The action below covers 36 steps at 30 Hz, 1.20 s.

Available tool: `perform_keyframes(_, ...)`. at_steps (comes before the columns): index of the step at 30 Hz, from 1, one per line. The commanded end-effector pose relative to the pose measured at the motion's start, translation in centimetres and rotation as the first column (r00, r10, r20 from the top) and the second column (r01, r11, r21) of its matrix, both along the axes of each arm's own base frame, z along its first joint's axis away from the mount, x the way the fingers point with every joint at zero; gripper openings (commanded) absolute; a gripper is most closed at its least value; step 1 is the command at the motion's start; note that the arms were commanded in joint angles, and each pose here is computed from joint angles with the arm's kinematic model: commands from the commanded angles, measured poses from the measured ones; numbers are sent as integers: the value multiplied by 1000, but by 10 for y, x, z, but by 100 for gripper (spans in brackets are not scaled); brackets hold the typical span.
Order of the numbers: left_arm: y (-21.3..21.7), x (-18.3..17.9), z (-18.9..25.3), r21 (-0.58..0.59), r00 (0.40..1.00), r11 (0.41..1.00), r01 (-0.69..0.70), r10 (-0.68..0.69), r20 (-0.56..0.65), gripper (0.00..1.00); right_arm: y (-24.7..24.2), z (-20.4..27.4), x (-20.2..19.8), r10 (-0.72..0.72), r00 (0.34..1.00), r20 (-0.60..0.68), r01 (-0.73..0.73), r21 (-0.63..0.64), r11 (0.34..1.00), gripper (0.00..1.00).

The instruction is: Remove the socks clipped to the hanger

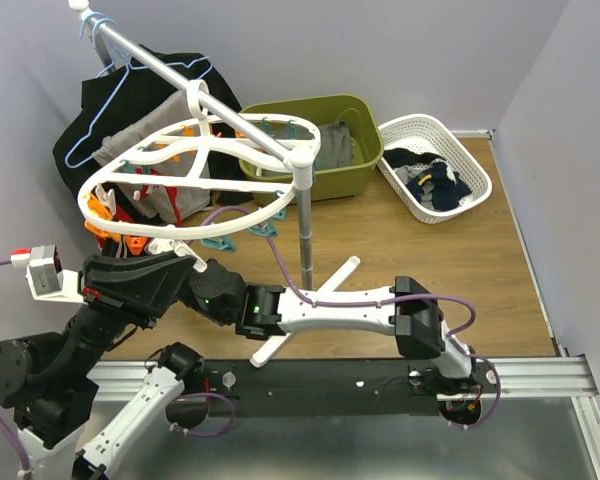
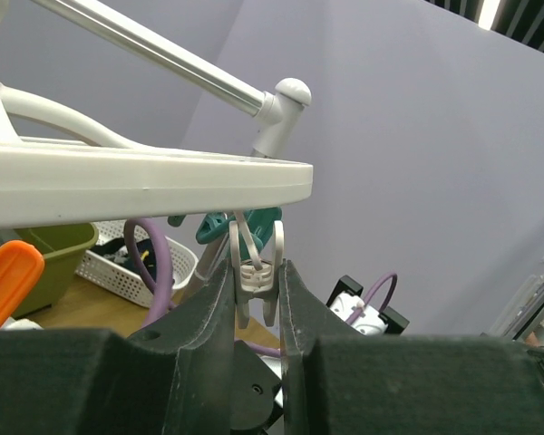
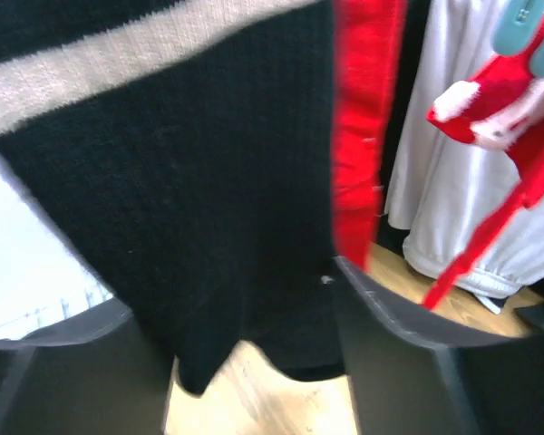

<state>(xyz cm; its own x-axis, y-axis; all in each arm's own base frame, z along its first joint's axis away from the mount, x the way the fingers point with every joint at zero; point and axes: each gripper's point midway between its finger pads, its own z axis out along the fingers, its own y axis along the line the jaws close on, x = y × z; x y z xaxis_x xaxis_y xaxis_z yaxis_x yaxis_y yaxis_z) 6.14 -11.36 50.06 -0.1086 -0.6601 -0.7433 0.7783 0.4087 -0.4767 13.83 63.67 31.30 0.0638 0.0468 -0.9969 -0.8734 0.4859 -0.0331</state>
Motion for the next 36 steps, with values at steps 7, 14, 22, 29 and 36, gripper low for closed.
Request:
perform_keyframes(7, -7, -9, 7, 19, 997, 998, 57, -57, 47, 0, -1, -5, 1, 6, 1000, -29, -6, -8, 1000, 7)
perform_keyframes(14, 5, -8, -1, 69, 998, 997, -33, 28, 61, 48, -17, -9, -19, 101, 989, -104, -103, -12, 995, 1)
perform_keyframes(22, 27, -20, -6, 103, 990, 987, -124, 116, 81, 45, -40, -13, -53, 252, 951, -180, -261, -28, 965, 1)
perform_keyframes(29, 64, -21, -6, 75, 958, 955, -286, 285, 29, 33, -52, -31, -78, 352, 901, -253, -381, -78, 921, 1)
perform_keyframes(36, 107, 4, -19, 92, 843, 859, -503, 511, -167, 36, -67, -56, -95, 401, 857, -325, -452, -100, 886, 1)
